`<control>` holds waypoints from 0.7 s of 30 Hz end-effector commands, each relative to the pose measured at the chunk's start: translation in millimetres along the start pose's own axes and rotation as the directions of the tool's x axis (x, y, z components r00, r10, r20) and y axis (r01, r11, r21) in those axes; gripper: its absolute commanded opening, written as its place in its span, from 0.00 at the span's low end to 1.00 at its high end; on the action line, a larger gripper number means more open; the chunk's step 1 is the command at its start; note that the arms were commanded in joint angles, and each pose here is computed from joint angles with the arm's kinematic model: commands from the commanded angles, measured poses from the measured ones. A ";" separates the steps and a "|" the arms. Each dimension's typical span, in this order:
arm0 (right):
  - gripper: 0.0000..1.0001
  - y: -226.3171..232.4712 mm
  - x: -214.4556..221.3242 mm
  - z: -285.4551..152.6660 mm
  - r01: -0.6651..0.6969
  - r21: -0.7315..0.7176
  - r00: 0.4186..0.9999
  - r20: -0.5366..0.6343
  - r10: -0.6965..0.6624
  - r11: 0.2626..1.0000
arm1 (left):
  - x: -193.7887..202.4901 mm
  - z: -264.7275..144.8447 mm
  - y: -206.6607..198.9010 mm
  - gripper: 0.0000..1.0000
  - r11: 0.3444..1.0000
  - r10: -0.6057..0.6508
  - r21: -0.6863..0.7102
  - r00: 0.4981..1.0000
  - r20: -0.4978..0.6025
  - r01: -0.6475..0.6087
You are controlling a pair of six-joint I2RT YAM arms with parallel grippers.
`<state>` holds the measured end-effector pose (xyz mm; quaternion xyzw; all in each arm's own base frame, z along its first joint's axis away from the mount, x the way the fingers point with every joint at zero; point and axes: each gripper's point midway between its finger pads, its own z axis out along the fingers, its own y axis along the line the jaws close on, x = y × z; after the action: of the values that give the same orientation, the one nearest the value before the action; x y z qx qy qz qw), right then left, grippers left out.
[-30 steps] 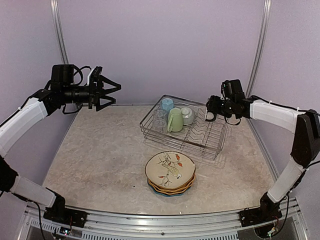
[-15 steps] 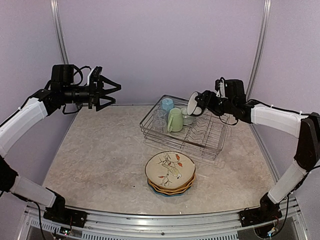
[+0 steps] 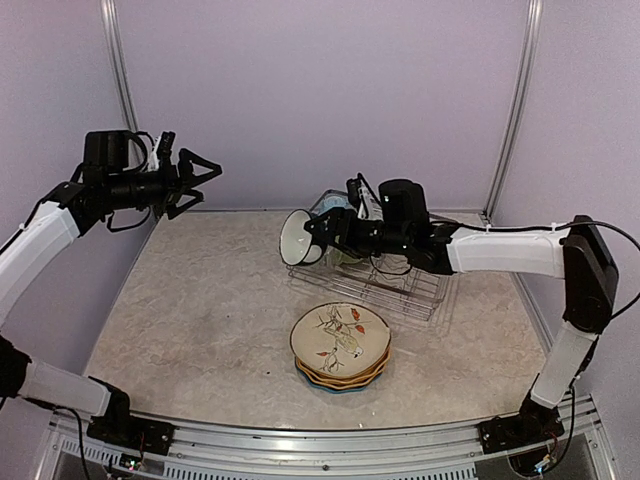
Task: Unload the mixed dishes from the dish rack
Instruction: Pass from the right arm to the left
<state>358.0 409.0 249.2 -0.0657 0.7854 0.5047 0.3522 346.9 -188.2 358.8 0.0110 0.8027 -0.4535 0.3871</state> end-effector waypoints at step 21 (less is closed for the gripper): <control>0.34 81.9 70.7 72.9 -0.121 -0.340 0.991 -0.091 0.096 0.932 | 164.7 49.1 109.5 0.67 0.904 -0.406 -0.257 0.873 -0.271 0.341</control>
<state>311.9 511.8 212.6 -0.0856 0.7461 0.6077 0.2581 296.3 -213.3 175.7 -0.1060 0.8806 -0.4344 0.1569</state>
